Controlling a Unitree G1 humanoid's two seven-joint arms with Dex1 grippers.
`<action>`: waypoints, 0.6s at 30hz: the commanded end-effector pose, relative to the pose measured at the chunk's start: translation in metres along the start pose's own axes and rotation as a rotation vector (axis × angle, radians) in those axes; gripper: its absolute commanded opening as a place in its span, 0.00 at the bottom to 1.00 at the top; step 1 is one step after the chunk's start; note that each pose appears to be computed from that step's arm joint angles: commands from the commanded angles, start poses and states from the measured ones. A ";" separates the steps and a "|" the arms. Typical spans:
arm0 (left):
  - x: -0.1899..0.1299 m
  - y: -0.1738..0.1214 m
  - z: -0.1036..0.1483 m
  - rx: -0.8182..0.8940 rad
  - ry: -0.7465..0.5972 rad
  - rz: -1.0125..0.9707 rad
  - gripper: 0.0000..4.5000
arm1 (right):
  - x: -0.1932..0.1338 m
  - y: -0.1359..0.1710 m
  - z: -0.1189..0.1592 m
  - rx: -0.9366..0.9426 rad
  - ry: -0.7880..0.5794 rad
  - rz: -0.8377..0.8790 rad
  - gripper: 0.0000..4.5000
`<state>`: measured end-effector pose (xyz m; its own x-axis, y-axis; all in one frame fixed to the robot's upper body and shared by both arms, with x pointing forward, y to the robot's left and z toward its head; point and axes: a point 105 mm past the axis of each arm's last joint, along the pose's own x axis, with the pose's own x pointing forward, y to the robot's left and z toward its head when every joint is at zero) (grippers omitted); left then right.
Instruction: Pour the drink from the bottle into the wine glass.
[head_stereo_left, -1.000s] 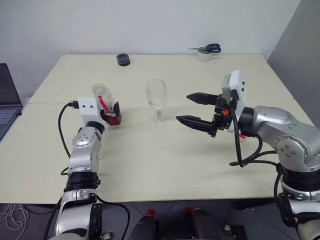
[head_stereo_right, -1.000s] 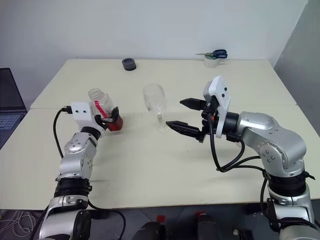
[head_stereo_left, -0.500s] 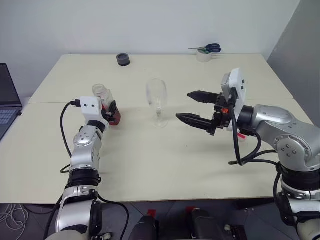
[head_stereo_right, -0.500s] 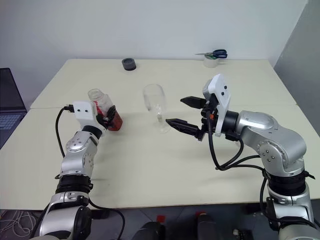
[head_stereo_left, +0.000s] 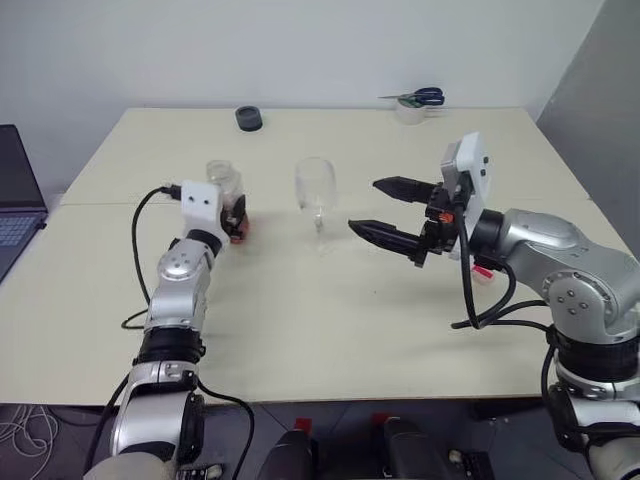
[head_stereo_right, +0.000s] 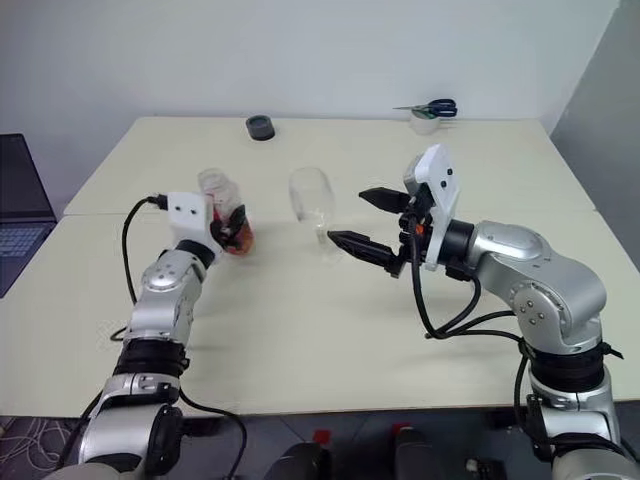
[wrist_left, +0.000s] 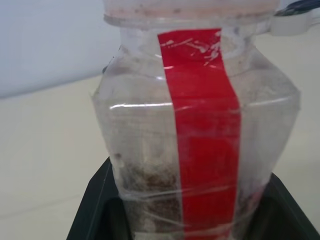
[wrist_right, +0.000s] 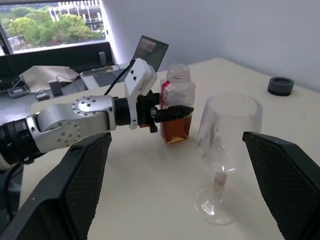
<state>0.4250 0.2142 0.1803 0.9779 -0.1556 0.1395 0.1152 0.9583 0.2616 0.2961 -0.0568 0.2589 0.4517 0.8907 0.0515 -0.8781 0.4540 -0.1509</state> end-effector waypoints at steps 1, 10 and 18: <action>0.010 -0.003 0.047 0.109 -0.115 -0.049 0.40 | 0.008 -0.001 0.010 -0.061 -0.069 -0.032 1.00; 0.019 -0.014 0.081 0.351 -0.175 -0.152 0.40 | 0.025 -0.025 0.001 -0.079 -0.161 -0.175 1.00; 0.020 -0.017 0.101 0.584 -0.208 -0.219 0.40 | 0.033 -0.024 -0.002 -0.065 -0.203 -0.174 1.00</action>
<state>0.4303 0.1783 0.2467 0.9115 -0.3907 0.1287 0.1839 0.6669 0.7221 0.3377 -0.0387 0.2521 0.5678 0.7891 0.2345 -0.7800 0.6068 -0.1532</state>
